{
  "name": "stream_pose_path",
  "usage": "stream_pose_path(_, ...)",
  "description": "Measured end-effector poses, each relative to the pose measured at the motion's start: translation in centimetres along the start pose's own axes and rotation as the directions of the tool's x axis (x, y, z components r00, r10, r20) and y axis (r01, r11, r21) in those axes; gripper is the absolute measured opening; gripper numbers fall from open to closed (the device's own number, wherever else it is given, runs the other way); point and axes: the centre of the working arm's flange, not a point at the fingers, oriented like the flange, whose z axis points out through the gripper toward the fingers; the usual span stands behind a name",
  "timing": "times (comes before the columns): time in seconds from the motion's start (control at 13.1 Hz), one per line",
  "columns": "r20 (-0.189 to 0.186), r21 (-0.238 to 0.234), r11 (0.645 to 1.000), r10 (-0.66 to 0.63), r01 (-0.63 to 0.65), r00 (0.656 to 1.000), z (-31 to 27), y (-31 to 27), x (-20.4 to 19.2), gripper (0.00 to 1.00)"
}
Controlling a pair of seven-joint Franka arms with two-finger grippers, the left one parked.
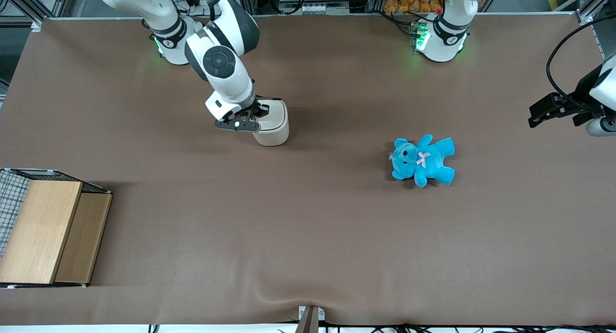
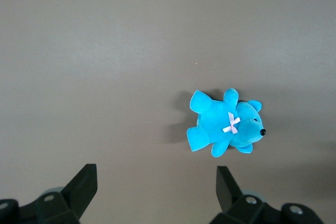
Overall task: Open trash can with right arm
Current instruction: 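Lower the right gripper onto the trash can lid's edge, then push the lid with the right gripper to swing it open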
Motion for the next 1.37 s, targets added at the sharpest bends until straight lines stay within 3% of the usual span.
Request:
stream_pose_path(0.69,0.006,-0.019,1.000,-0.011,0.011,1.000,0.8,-0.6,-1.2,0.01)
stream_pose_path(1.37,-0.017,-0.027,0.999,-0.028,0.027,0.999,1.1,-0.5,-1.2,0.01)
